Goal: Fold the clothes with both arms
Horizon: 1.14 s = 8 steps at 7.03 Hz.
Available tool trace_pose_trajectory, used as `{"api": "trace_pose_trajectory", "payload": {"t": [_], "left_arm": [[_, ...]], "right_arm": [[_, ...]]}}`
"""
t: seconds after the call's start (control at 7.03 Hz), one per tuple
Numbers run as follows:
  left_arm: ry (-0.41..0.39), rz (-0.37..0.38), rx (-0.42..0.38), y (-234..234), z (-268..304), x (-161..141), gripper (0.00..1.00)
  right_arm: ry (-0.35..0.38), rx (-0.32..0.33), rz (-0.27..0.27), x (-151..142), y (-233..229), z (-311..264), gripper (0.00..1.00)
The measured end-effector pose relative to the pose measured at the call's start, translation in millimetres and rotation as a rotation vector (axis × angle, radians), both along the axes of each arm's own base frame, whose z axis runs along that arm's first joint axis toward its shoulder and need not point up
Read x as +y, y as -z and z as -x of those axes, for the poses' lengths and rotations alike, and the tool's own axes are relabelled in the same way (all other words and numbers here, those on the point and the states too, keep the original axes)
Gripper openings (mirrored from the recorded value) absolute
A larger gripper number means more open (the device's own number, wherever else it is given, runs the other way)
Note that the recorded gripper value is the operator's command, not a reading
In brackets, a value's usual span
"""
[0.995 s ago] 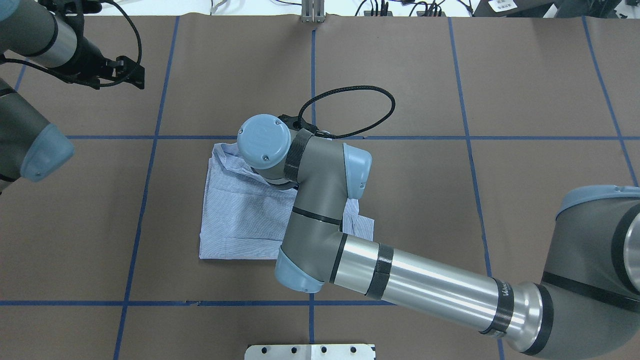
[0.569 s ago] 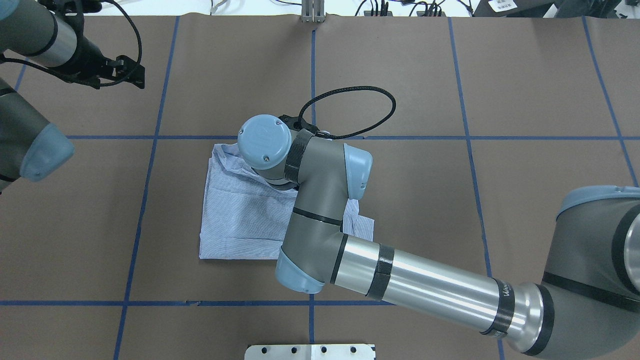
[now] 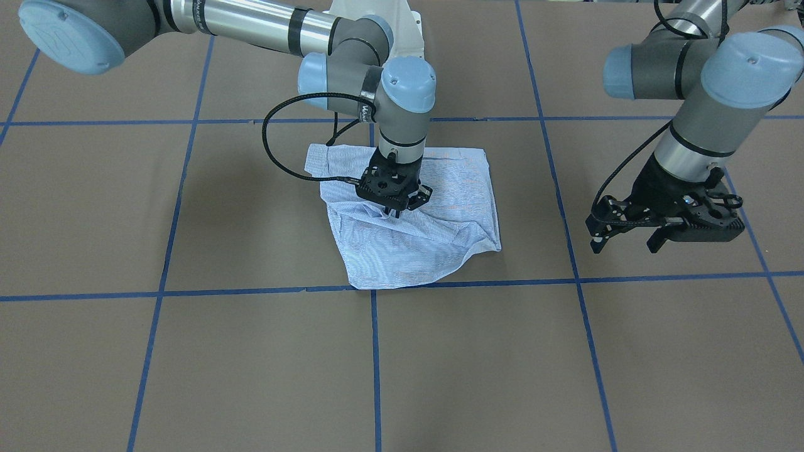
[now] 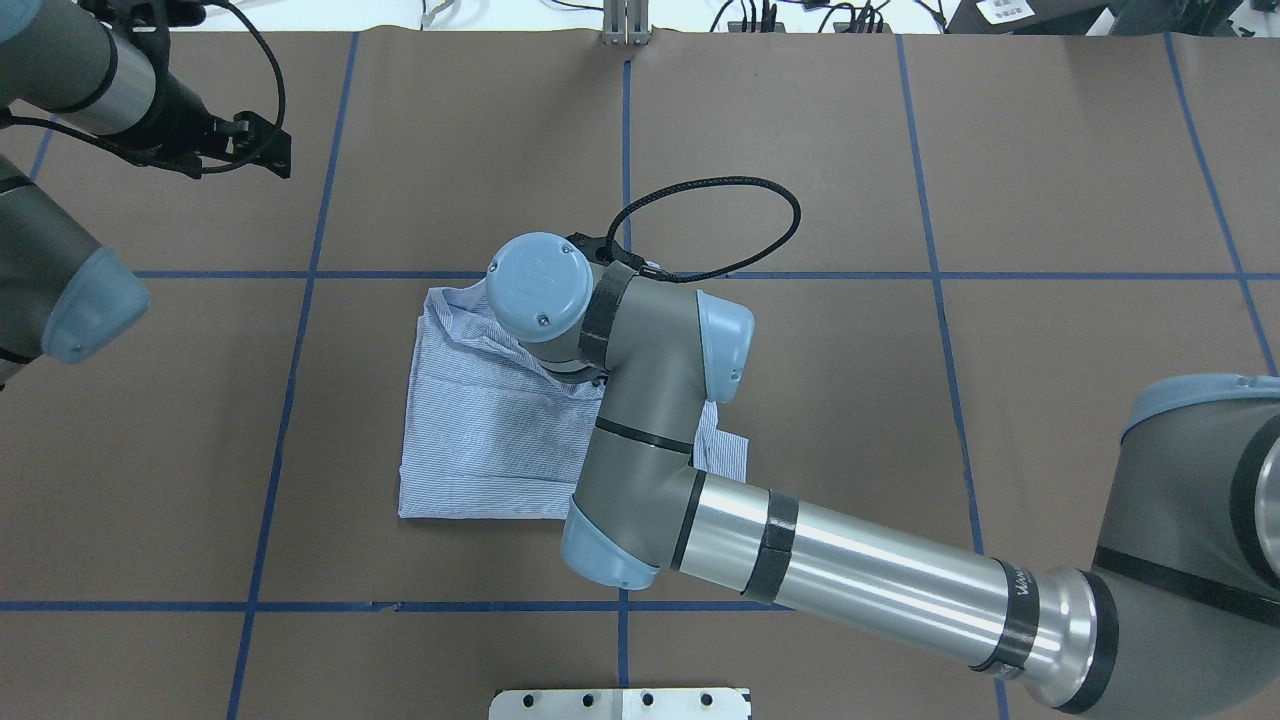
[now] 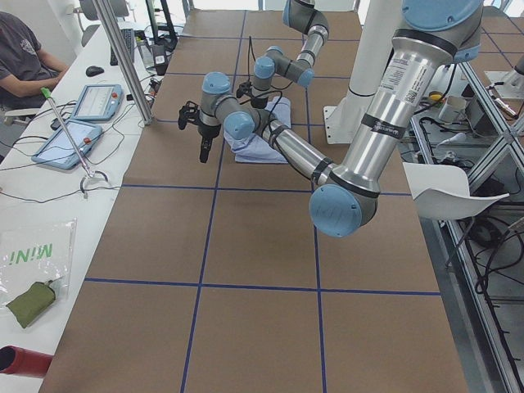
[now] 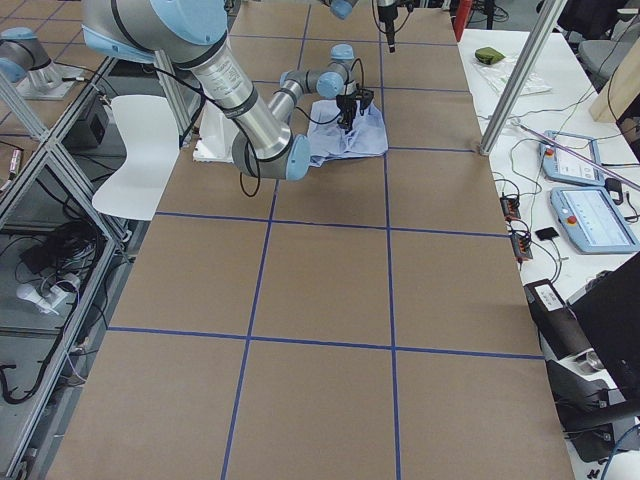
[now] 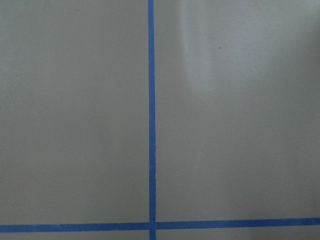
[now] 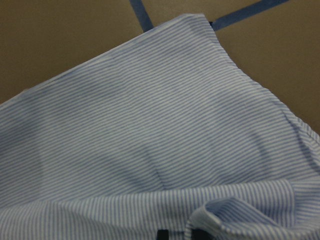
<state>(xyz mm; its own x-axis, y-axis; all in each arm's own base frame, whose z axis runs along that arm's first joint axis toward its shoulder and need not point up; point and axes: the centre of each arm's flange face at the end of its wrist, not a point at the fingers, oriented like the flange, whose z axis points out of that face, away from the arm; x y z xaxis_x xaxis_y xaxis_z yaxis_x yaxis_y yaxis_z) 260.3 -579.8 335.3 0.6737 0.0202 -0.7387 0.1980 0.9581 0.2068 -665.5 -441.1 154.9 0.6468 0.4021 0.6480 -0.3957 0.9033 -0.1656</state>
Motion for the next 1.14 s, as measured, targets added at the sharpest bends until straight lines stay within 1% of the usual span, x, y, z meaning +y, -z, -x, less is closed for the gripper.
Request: {"api": "trace_pose_trajectory", "payload": {"t": [0.14,0.28,0.71,1.14], "left_arm": [[0.0,0.001,0.0,0,0,0,1.0],[-0.001,0.002,-0.001,-1,-1,0,1.0],[-0.002,0.002,0.0,-2,-2,0,1.0],[-0.002,0.001,0.0,-1,-3,0,1.0]], "right_arm": [[0.002,-0.007,-0.002,3,-3,-6,0.06],[0.004,-0.013,-0.004,7,-5,-11,0.0],[0.02,-0.019,-0.006,20,-6,-9,0.0],[0.019,-0.049,-0.025,22,11,-17,0.0]]}}
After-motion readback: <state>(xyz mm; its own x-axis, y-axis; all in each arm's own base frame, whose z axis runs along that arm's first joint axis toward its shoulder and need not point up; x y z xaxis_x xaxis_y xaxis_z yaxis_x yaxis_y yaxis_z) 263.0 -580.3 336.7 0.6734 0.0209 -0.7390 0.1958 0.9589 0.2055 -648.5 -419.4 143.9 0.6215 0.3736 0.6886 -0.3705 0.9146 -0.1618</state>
